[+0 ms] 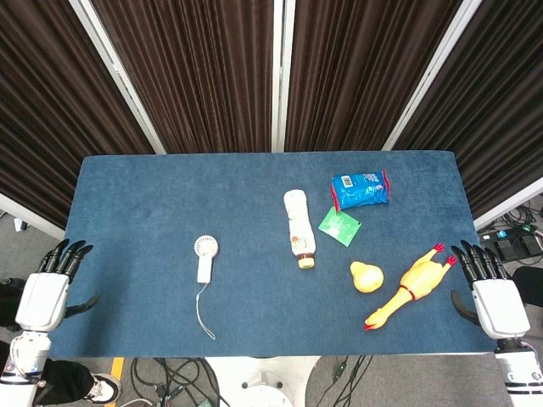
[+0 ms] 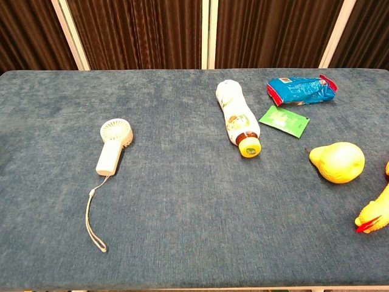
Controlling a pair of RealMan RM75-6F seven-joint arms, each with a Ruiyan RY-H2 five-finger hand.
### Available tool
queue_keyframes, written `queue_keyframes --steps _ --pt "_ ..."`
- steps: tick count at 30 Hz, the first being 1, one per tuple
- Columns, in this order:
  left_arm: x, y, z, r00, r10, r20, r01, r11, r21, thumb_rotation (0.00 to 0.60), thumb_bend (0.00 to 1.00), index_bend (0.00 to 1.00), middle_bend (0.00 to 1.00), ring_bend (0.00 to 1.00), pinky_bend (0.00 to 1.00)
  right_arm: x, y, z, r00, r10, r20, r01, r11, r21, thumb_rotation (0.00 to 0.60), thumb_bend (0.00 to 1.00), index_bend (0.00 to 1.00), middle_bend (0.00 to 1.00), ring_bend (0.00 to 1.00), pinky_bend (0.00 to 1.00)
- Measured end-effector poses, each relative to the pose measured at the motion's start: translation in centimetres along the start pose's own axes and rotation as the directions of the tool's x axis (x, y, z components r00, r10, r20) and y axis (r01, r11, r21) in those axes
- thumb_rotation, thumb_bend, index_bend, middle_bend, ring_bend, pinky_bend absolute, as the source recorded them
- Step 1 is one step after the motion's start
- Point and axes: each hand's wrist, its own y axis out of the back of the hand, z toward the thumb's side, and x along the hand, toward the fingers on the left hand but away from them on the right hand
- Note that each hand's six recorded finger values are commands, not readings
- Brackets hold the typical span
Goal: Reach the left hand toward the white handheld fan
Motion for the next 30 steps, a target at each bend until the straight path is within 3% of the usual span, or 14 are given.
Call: queue_keyframes --steps 11,14,16,19,21,30 --pt "-0.1 -0.1 0.6 1.000 -0.013 0.016 0.013 1.000 -0.003 0.600 0.03 0.15 0.12 0.04 0.17 0.2 0.6 0.1 1.000 -0.020 -0.005 0.020 1.000 -0.005 0.600 0.33 0.00 0.00 0.00 0.00" --pt "0.1 -0.1 0.9 1.000 -0.013 0.027 0.013 1.000 -0.012 0.600 0.03 0.15 0.12 0.05 0.24 0.1 0.7 0.1 1.000 -0.021 -0.003 0.021 1.000 -0.009 0.600 0.33 0.00 0.00 0.00 0.00" --pt "0.1 -0.2 1.3 0.999 -0.017 0.040 0.018 1.000 -0.018 0.600 0.05 0.15 0.24 0.22 0.42 0.1 0.6 0.1 1.000 -0.020 -0.004 0.020 1.000 -0.011 0.600 0.33 0.00 0.00 0.00 0.00" --pt "0.0 -0.4 1.6 0.998 -0.020 0.053 0.020 1.000 -0.006 0.600 0.16 0.15 0.61 0.65 0.77 0.1 0.6 0.2 1.000 -0.018 -0.007 0.017 1.000 -0.013 0.600 0.33 0.00 0.00 0.00 0.00" --pt "-0.1 -0.7 1.8 0.997 -0.040 0.060 0.040 0.999 0.015 0.600 0.27 0.16 0.76 0.80 0.87 0.1 0.6 0.2 1.000 -0.018 -0.008 0.018 1.000 -0.013 0.600 0.33 0.00 0.00 0.00 0.00" --pt "-0.5 -3.5 4.8 0.972 -0.186 0.142 0.179 0.982 0.059 0.600 0.35 0.16 0.83 0.85 0.90 -0.3 0.7 0.8 1.000 -0.018 -0.016 0.018 1.000 -0.019 0.600 0.33 0.00 0.00 0.00 0.00"
